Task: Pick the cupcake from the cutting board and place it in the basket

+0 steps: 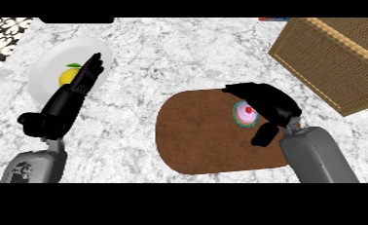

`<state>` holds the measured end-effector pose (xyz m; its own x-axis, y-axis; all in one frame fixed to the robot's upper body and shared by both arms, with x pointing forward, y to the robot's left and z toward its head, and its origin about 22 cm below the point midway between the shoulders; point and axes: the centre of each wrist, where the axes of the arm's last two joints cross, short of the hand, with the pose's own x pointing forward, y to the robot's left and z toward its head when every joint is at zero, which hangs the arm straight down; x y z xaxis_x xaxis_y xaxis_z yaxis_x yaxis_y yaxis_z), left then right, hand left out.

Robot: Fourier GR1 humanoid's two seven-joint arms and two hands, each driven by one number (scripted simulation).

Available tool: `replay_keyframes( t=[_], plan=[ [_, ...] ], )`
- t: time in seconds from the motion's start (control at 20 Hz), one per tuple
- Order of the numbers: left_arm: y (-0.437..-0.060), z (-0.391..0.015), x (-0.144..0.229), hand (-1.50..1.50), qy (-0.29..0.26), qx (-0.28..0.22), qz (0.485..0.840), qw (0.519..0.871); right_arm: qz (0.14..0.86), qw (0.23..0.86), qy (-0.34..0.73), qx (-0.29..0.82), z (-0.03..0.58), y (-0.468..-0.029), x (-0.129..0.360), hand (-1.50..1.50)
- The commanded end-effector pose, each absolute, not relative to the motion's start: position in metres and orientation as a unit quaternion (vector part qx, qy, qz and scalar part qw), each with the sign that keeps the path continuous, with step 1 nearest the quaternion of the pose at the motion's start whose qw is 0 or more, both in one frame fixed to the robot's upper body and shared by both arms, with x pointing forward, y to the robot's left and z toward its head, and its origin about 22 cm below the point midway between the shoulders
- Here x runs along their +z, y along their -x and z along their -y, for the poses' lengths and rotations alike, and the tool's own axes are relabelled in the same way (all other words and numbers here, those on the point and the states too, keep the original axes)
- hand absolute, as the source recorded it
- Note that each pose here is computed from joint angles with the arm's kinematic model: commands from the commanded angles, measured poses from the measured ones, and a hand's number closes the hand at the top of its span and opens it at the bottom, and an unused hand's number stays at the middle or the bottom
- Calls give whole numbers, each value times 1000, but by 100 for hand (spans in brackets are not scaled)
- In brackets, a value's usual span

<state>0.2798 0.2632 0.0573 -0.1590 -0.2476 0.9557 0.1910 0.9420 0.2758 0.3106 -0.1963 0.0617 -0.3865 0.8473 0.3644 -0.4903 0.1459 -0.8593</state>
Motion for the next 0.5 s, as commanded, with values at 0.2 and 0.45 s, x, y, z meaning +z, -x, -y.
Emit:
replay_keyframes(
  t=[0.2, 0.45],
  plan=[
    [-287, -265, 65, 0, -21, -172, 740, 649, 532, 505, 152, 662, 193, -301, 36, 150],
    [-278, -253, 58, 0, -22, -168, 744, 647, 532, 447, 174, 698, 189, -297, 45, 150]
  ],
)
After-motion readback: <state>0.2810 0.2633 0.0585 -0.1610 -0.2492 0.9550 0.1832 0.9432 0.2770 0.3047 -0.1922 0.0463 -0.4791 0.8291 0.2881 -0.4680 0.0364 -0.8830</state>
